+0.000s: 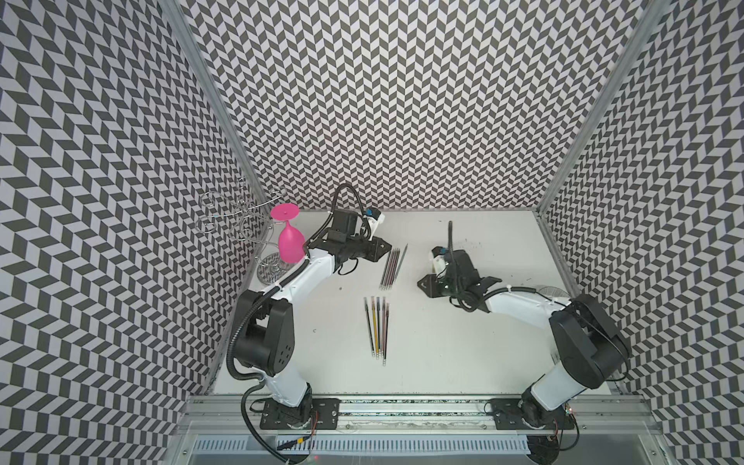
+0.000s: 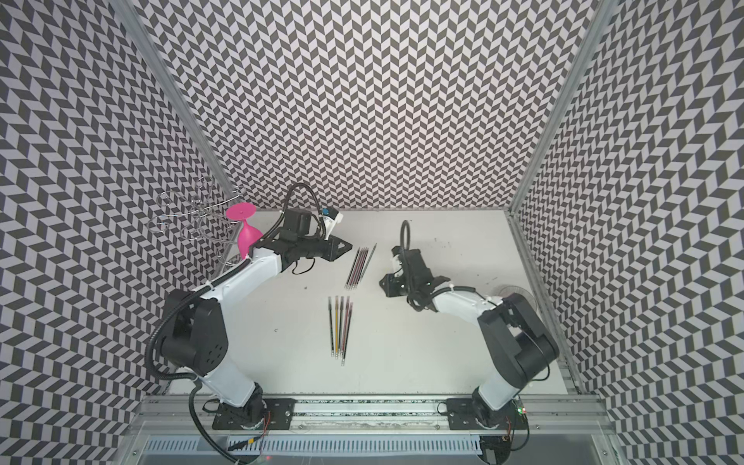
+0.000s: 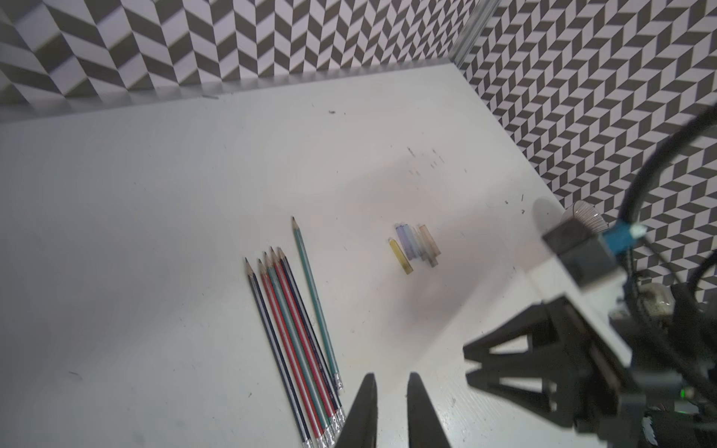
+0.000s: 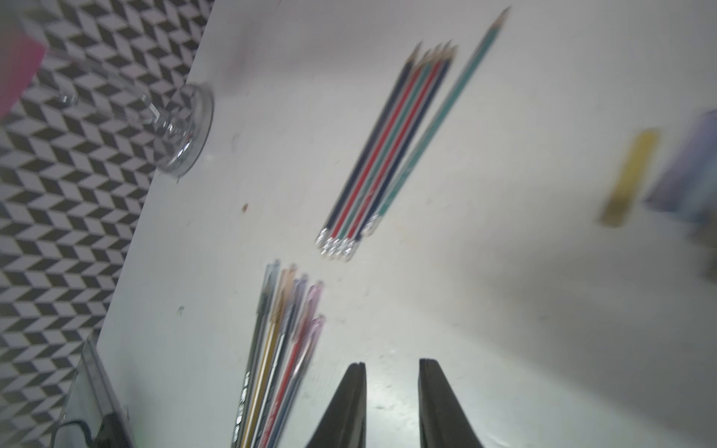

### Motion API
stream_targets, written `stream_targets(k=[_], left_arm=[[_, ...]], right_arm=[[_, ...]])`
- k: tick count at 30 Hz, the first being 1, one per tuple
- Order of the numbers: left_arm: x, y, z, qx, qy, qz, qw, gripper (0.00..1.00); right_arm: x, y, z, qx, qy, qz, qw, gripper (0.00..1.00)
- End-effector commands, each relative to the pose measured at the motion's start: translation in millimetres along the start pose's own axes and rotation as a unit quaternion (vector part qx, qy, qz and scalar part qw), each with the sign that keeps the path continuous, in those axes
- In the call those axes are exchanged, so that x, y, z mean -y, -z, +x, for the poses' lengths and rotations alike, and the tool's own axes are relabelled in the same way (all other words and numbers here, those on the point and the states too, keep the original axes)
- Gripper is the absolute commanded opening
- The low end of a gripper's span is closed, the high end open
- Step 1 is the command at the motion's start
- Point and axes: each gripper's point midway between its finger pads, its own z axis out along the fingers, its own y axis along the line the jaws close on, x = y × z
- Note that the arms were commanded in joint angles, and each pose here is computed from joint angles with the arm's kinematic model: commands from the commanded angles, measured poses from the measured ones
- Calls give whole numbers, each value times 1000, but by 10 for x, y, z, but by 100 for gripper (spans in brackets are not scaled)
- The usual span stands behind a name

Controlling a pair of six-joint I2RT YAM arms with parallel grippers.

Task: Remove the protective cover of the pencils
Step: Place the protective sleeve at the center of the board, then pick up the pencil from the center of the board.

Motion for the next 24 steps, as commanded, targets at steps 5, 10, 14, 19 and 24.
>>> stream_targets(k=[5,10,14,19,24], left_arm=[[-221,201,-226,54,9,-40,998,18],[-352,263,-255,66,30,-39,997,18],[-387,275,-251,66,33,-40,996,18],[-398,260,-232,61,35,-40,997,18],[-390,268,-244,63,34,-39,997,18]], right_arm=[[-331,-269,388,-14,-34,62,997,28],[-538,-421,535,-33,-32,105,993,29],[-566,-543,570,-43,-24,127,991,30],[-552,-655,567,-50,-12,147,988,30],[-511,-715,560,-52,-6,164,985,29]])
